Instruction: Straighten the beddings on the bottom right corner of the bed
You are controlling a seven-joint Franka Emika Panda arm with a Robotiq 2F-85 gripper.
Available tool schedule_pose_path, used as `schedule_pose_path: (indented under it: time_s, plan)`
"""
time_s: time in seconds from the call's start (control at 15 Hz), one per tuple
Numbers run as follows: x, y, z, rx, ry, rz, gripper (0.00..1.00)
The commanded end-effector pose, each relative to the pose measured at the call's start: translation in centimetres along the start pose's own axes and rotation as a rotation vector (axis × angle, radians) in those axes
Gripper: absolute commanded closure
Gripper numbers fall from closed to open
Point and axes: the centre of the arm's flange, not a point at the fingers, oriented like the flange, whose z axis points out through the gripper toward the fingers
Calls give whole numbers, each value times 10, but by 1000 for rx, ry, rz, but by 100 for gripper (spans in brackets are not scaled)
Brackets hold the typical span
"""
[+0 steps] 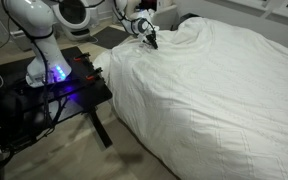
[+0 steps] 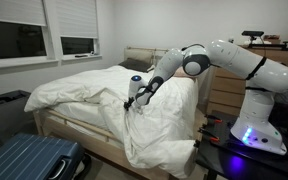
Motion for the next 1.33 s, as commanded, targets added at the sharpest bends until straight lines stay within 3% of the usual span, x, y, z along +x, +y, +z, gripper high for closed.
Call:
schedule_pose_path:
  time_s: [0.0, 0.13, 0.27, 0.73, 0.93, 1.27]
  plan:
    - [7, 2, 13, -9, -23, 48, 0]
    - [7, 4, 18, -10, -41, 58, 0]
    - [8, 7, 22, -12, -50, 45, 26]
    - [15, 2, 16, 16, -53, 23, 79]
    - [20, -14, 10, 109, -84, -49, 100]
    - [30, -24, 6, 256, -159, -197, 99]
